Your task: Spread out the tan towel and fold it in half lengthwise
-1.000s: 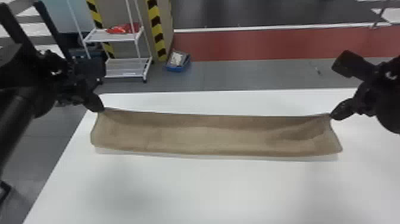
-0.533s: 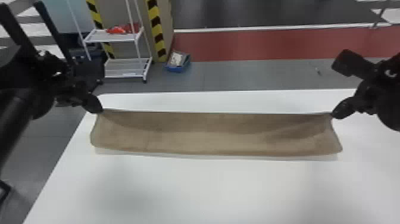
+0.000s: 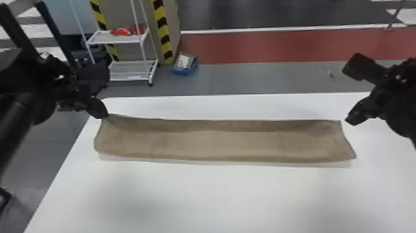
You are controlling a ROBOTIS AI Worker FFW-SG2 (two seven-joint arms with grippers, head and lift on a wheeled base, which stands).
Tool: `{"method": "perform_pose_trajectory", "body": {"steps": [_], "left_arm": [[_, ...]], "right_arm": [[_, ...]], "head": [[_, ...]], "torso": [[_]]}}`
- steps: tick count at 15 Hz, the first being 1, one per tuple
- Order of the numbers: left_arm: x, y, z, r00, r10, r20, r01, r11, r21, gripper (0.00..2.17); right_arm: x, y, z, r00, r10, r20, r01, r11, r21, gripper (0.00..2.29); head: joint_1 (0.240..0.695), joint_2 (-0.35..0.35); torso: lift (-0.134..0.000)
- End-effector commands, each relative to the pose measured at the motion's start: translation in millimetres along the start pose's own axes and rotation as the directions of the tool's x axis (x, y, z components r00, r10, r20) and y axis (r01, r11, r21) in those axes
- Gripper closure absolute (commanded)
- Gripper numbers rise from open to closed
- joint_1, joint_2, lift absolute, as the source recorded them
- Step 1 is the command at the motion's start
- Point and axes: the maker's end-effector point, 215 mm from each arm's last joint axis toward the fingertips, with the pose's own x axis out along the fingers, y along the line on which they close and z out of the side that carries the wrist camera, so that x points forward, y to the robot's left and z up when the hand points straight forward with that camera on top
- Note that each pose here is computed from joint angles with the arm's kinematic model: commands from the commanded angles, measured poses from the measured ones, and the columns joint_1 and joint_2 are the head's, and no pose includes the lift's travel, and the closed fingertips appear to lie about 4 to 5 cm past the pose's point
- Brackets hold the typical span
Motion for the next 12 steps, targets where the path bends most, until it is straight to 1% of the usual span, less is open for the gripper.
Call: {"method": "perform_pose_trajectory", "body": {"steps": [1, 2, 3, 6, 7, 8, 9, 10, 11, 12], "left_arm": [[1, -2, 0, 1.0, -0.004, 0.003, 0.004, 1.0, 0.0, 1.44], [1, -2, 0, 1.0, -0.004, 0.003, 0.004, 1.0, 0.0, 1.44], [1, -2, 0, 1.0, -0.007, 0.003, 0.007, 1.0, 0.0, 1.44], [1, -3, 0, 1.0, -0.006, 0.006, 0.006, 1.0, -0.001, 1.42], [4, -4, 3, 1.0, 0.005, 0.021, -0.004, 1.0, -0.009, 1.13], [1, -4, 0, 0.999, 0.017, 0.031, -0.016, 0.999, -0.036, 0.79], [-1, -2, -7, 0.999, 0.029, 0.033, -0.026, 0.994, -0.105, 0.48], [-4, -2, -11, 0.999, 0.031, 0.03, -0.026, 0.988, -0.154, 0.17], [-6, 1, -14, 0.999, 0.048, 0.019, -0.044, 0.982, -0.183, 0.02], [-10, 3, -17, 0.998, 0.066, 0.018, -0.062, 0.979, -0.196, 0.0]], "right_arm": [[4, -8, -3, 0.998, -0.063, -0.016, 0.064, 0.997, 0.04, 0.62], [5, -13, -7, 0.995, -0.101, -0.026, 0.102, 0.993, 0.054, 0.49], [6, -16, -8, 0.992, -0.12, -0.03, 0.122, 0.991, 0.059, 0.45], [5, -15, -10, 0.991, -0.133, -0.025, 0.135, 0.989, 0.061, 0.45], [3, -15, -11, 0.991, -0.136, -0.021, 0.137, 0.989, 0.062, 0.45], [2, -14, -12, 0.991, -0.135, -0.021, 0.136, 0.988, 0.07, 0.45], [0, -14, -11, 0.991, -0.135, -0.016, 0.136, 0.988, 0.069, 0.45], [-1, -15, -13, 0.991, -0.137, -0.015, 0.137, 0.987, 0.077, 0.45], [-2, -15, -14, 0.991, -0.136, -0.014, 0.137, 0.987, 0.082, 0.45], [-3, -15, -16, 0.99, -0.139, -0.012, 0.14, 0.986, 0.086, 0.45]], "head": [[0.691, 0.088], [0.689, 0.083], [0.688, 0.079], [0.688, 0.072], [0.69, 0.071], [0.691, 0.071], [0.691, 0.071], [0.691, 0.071], [0.691, 0.073], [0.691, 0.076]], "torso": [[-0.125], [-0.125], [-0.125], [-0.125], [-0.125], [-0.125], [-0.125], [-0.125], [-0.125], [-0.125]]}}
